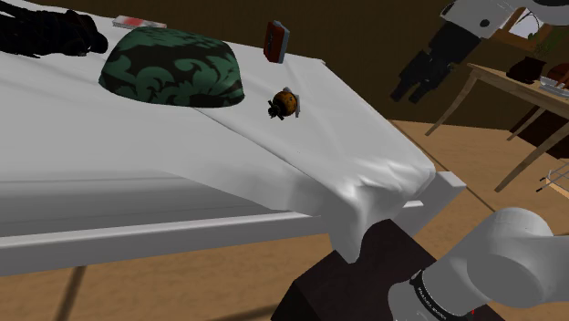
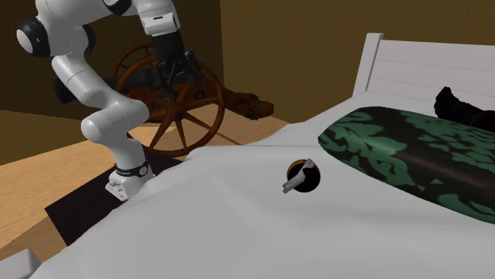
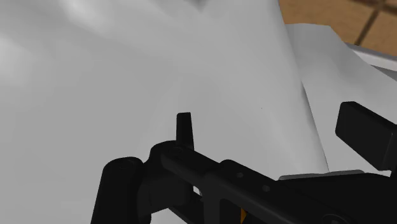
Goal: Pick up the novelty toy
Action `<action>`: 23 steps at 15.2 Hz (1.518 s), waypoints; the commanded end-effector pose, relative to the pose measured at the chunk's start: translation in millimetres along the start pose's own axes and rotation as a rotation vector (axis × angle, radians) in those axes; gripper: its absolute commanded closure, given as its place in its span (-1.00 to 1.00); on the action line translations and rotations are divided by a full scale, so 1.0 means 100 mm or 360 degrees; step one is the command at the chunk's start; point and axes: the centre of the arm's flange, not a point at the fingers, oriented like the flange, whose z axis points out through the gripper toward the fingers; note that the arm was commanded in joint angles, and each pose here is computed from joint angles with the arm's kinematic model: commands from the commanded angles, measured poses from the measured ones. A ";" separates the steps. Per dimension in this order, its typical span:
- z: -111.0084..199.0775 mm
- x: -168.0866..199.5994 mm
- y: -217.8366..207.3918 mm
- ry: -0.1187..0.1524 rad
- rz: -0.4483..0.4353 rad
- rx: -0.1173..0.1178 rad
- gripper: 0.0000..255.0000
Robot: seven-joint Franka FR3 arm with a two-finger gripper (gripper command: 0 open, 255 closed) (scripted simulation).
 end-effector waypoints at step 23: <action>1.69 2.28 -0.96 -0.0163 0.0930 -0.0037 -1.00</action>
